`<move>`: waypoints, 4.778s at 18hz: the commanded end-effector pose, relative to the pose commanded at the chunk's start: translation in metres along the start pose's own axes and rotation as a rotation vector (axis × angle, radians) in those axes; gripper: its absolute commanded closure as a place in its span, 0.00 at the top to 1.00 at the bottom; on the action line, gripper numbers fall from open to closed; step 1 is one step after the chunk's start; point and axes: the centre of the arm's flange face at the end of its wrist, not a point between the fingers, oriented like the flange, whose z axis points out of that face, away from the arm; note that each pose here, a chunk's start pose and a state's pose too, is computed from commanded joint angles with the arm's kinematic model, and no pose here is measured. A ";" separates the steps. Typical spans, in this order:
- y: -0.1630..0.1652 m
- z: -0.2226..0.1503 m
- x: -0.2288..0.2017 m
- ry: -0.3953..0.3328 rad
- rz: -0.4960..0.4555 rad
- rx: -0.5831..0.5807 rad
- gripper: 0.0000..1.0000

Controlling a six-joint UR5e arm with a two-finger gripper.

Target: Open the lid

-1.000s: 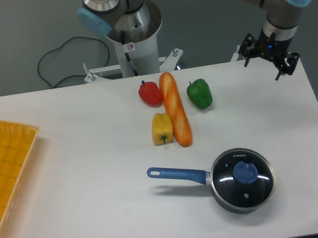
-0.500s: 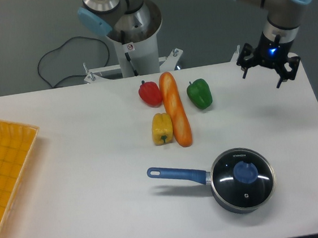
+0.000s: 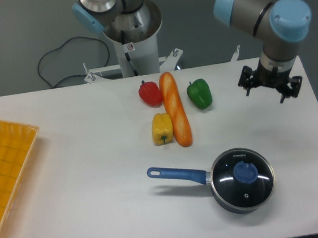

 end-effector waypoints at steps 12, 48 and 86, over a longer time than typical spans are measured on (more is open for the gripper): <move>-0.071 0.001 0.003 0.024 -0.132 0.095 1.00; -0.160 0.035 -0.003 0.045 -0.099 0.104 1.00; -0.153 0.009 0.009 0.040 -0.089 0.098 0.56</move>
